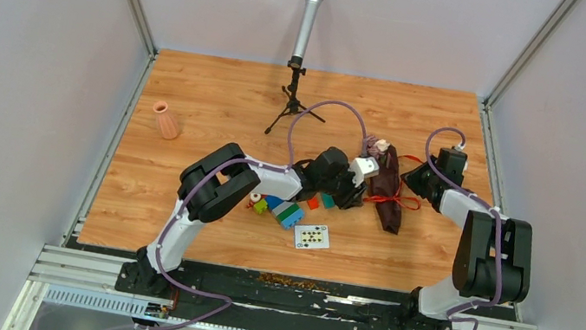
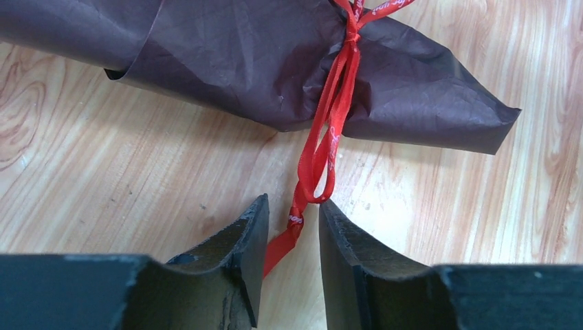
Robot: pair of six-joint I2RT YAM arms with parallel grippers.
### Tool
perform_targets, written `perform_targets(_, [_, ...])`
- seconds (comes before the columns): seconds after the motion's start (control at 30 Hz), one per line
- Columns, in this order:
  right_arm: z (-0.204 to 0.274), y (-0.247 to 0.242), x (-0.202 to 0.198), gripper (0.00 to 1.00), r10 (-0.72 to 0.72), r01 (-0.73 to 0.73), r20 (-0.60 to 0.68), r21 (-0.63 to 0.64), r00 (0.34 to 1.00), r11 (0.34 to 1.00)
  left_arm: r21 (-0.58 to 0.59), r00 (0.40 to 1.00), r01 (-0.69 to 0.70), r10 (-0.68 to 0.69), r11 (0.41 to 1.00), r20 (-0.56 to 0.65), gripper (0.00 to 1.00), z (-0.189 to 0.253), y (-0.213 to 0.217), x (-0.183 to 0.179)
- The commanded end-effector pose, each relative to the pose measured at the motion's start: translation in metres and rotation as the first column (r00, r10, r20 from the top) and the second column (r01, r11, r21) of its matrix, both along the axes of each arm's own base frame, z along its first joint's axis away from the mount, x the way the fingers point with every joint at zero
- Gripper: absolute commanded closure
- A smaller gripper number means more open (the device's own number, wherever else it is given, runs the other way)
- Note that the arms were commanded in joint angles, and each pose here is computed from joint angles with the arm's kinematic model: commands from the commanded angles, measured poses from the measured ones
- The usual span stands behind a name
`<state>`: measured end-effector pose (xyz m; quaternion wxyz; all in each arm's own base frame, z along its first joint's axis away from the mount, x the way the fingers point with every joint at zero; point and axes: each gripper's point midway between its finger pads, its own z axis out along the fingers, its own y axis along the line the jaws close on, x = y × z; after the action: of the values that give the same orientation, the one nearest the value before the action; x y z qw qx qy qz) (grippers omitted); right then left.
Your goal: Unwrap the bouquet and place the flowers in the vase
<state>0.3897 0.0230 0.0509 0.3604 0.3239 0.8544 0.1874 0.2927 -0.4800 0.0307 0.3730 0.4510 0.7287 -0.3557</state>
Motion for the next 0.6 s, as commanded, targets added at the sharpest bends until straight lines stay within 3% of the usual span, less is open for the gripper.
perform_targets(0.0, [0.016, -0.002, 0.014, 1.0, 0.008, -0.007, 0.052, -0.006, 0.999, 1.0, -0.003, 0.999, -0.002, 0.002, 1.0, 0.036, 0.64, 0.006, -0.002, 0.003])
perform_targets(0.13, [0.016, -0.003, 0.014, 1.0, 0.005, -0.005, 0.053, -0.009, 0.999, 1.0, -0.007, 0.999, 0.005, -0.005, 1.0, 0.033, 0.86, 0.007, -0.002, 0.001])
perform_targets(0.27, [0.016, -0.004, 0.014, 1.0, 0.003, -0.002, 0.054, -0.015, 0.999, 1.0, -0.012, 0.999, 0.001, -0.001, 1.0, 0.034, 0.98, 0.014, 0.003, -0.002])
perform_targets(0.57, [0.013, -0.008, 0.011, 1.0, -0.007, 0.008, 0.046, -0.029, 0.999, 1.0, -0.016, 1.0, -0.028, 0.028, 0.999, -0.003, 1.0, 0.015, 0.016, -0.013])
